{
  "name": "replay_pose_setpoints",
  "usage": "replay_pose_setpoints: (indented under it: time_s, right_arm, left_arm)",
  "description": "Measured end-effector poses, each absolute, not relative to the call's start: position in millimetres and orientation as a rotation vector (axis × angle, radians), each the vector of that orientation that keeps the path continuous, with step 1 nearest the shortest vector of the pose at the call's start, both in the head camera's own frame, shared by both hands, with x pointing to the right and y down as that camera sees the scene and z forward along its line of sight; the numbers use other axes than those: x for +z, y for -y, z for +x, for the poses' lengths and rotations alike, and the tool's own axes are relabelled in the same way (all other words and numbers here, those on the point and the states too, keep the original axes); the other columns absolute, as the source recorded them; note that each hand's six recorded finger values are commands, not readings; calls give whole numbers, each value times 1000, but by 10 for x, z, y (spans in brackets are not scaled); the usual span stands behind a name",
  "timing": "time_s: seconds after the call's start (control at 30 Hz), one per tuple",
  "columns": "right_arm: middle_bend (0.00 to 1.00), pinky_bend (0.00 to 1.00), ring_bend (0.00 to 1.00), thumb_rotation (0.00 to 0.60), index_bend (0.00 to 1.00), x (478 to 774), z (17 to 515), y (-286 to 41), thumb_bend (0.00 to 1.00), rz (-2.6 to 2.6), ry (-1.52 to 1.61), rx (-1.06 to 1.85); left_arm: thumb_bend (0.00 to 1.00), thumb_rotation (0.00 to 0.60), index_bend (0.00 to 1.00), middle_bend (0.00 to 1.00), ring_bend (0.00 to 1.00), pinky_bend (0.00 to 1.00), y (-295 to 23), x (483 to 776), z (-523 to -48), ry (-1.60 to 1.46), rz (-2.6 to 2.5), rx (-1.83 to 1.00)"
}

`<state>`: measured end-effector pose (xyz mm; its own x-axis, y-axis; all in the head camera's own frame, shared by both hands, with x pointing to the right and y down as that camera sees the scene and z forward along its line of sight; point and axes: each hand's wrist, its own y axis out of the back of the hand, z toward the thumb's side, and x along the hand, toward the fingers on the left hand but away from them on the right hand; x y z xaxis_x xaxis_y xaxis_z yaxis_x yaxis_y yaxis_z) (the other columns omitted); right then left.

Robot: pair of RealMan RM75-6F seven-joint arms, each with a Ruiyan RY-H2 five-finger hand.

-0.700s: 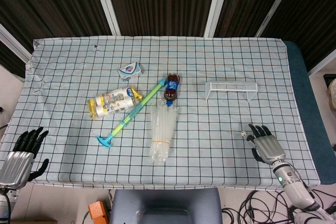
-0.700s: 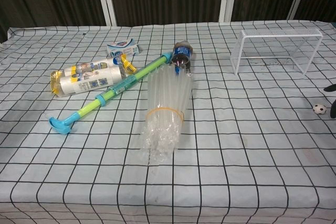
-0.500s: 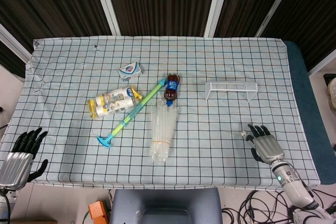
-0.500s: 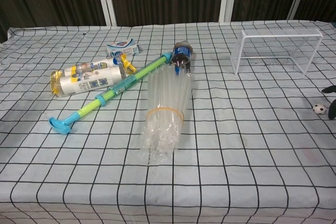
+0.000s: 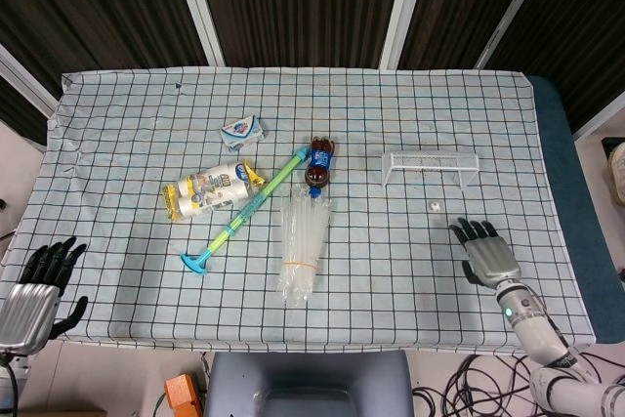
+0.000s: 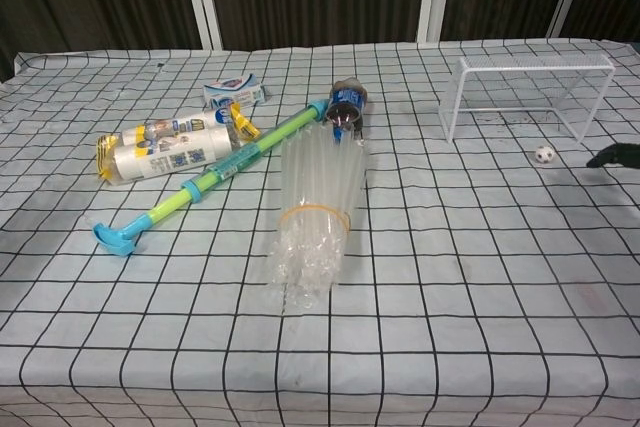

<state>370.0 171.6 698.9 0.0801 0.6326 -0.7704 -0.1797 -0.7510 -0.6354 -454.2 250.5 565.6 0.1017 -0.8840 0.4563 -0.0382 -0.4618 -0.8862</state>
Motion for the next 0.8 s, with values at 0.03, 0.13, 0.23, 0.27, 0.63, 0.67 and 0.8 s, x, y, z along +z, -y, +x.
replay_pose_setpoints:
  time_s: [0.03,0.13,0.23,0.27,0.63,0.67,0.8]
  right_arm:
    - [0,0,0,600,0,6944,3692,-1679,634,-1745,482,1716]
    - [0,0,0,600,0,6717,3682,-1561,629,-1665,616,1613]
    - [0,0,0,600,0,6414,3691,-1512,622,-1593,759,1483]
    - [0,0,0,600,0,6325,3698,-1526,613,-1580,793,1446]
    - [0,0,0,600,0,5788,3971,-2206,542,-1524,853,1476]
    - [0,0,0,600,0,5775,3969,-2228,542,-1526,851,1474]
    - [0,0,0,600,0,5739,3952,-2248,542,-1529,843,1457]
  left_arm:
    - [406,600,0,0,0,71,-2513,5642,-4546,-925,-1641,-1445]
    - [405,600,0,0,0,71,-2534,5630,-4559,-927,-1643,-1443]
    - [406,600,0,0,0,71,-2546,5621,-4556,-928,-1642,-1440]
    - [406,600,0,0,0,71,-2548,5617,-4556,-930,-1640,-1439]
    - [406,600,0,0,0,71,-2544,5609,-4552,-933,-1634,-1432]
    - [406,600,0,0,0,71,-2543,5611,-4551,-932,-1635,-1431]
    - [405,600,0,0,0,71,-2534,5619,-4548,-931,-1636,-1432]
